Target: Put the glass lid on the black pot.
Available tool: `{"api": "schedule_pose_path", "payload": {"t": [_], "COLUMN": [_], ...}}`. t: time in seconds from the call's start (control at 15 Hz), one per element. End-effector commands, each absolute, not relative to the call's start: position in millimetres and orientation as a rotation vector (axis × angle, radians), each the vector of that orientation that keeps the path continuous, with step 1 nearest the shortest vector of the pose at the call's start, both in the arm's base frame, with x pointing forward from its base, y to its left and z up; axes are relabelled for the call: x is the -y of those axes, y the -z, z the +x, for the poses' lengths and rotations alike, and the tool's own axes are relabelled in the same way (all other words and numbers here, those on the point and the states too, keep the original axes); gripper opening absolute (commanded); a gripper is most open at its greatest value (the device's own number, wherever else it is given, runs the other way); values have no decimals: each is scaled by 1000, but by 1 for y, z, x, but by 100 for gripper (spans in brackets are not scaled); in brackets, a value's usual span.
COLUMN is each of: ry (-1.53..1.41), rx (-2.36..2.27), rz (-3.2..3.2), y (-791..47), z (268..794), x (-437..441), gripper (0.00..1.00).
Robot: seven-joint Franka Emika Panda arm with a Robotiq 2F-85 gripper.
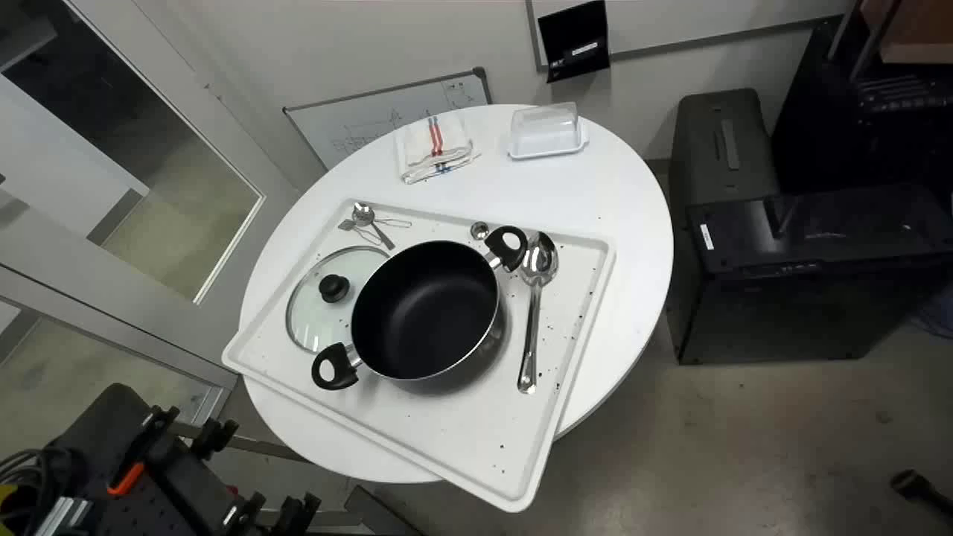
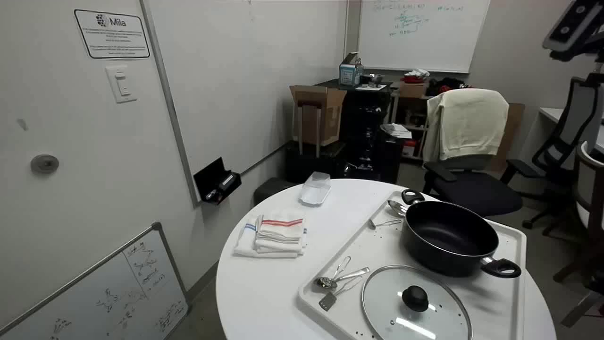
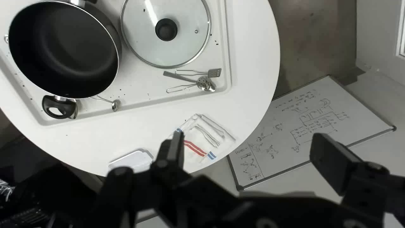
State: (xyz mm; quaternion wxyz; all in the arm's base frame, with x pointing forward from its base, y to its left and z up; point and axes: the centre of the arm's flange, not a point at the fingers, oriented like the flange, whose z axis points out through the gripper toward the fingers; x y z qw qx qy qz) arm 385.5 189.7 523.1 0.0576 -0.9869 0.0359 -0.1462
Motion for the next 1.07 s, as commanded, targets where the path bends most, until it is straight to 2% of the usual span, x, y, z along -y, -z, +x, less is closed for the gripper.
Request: {"api": "schedule_pose_path", "payload": {"t": [0.0,0.53,1.0], "ry": [444,373,135], "rx": [-109,-109,-144], "rz": [-2992,-3027,-3095], "y": [-523,-500,-416], "z": [386,405,448], "x": [-190,-187,-170], "gripper": [100,100,100]}}
